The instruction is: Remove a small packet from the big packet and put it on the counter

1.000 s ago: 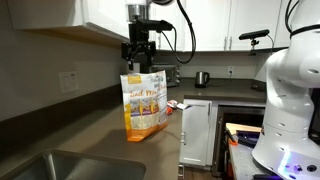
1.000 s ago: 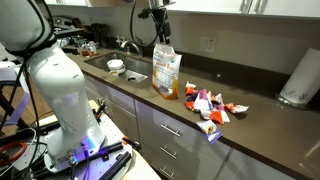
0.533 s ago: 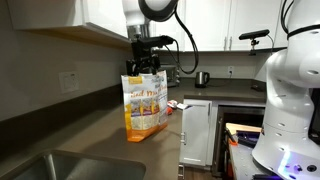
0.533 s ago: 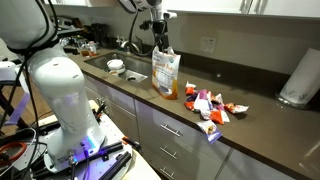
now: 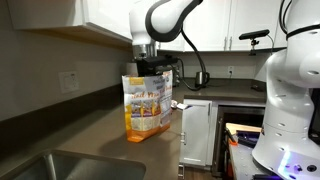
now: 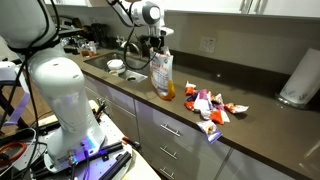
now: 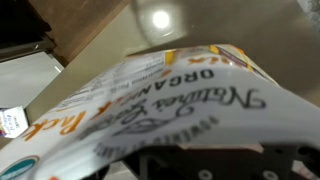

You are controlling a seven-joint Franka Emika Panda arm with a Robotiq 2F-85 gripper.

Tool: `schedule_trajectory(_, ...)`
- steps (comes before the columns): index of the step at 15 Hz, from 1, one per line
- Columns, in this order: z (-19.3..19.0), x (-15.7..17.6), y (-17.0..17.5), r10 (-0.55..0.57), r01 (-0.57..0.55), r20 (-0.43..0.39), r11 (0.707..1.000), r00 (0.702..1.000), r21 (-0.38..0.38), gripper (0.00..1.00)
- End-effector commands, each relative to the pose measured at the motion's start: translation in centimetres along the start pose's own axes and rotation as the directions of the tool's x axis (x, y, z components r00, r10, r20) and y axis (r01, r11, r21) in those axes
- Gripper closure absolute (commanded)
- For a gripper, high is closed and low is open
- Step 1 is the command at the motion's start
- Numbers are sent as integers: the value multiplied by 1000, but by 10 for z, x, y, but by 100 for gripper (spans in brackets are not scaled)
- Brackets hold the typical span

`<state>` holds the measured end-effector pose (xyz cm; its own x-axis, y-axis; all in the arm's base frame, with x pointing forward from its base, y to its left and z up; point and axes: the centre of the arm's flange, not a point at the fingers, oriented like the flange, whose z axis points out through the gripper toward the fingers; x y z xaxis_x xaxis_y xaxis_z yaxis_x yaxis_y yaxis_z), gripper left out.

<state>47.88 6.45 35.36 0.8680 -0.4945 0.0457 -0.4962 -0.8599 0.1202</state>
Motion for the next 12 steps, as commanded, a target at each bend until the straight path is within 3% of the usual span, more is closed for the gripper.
schedule_trajectory(1,17,-4,2,-23,24,-19,999,1000,47,0)
schedule_trajectory(6,22,-4,-2,-40,42,-29,997,999,69,0)
schedule_trajectory(12,73,-31,-7,8,-20,82,990,997,140,0)
